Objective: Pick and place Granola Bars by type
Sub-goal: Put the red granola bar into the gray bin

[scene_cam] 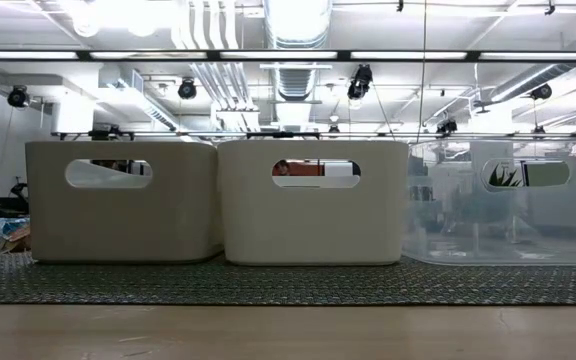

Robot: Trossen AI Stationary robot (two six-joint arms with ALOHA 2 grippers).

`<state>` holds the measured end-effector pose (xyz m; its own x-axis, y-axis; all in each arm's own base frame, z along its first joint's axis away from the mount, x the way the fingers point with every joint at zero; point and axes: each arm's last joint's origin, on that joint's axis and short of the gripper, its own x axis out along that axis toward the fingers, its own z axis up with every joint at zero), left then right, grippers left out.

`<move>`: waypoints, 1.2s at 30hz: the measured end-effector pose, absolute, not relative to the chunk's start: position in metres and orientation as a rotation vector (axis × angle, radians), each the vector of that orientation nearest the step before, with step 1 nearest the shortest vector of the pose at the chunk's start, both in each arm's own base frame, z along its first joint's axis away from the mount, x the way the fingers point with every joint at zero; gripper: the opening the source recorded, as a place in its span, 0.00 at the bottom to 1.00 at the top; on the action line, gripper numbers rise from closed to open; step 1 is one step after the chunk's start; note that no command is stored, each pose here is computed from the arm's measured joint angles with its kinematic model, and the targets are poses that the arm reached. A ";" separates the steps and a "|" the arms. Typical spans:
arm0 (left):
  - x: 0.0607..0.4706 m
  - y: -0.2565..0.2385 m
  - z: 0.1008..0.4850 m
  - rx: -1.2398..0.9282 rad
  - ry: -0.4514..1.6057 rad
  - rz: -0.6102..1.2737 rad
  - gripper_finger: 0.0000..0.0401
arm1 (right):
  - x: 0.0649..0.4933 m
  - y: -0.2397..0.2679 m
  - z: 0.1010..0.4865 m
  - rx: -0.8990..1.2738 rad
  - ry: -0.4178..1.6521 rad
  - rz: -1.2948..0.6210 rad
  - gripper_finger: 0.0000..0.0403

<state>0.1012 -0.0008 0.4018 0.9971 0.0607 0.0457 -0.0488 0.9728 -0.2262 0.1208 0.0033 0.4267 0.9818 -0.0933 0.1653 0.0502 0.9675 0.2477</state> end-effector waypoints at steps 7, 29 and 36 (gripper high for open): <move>0.102 -0.001 0.403 -0.187 -0.037 0.058 0.00 | 0.112 0.003 0.432 0.214 -0.025 -0.091 0.02; 0.088 -0.001 0.355 -0.161 -0.049 0.039 0.00 | 0.129 0.006 0.356 0.162 0.056 -0.018 0.02; 0.089 -0.001 0.317 -0.139 0.015 0.043 0.00 | 0.141 0.007 0.329 0.178 0.046 -0.018 0.02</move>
<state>0.0889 -0.0009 0.3165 0.9990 0.0416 -0.0180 -0.0437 0.9895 -0.1381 0.1407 0.0069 0.3294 0.9988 -0.0137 -0.0471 0.0218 0.9841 0.1765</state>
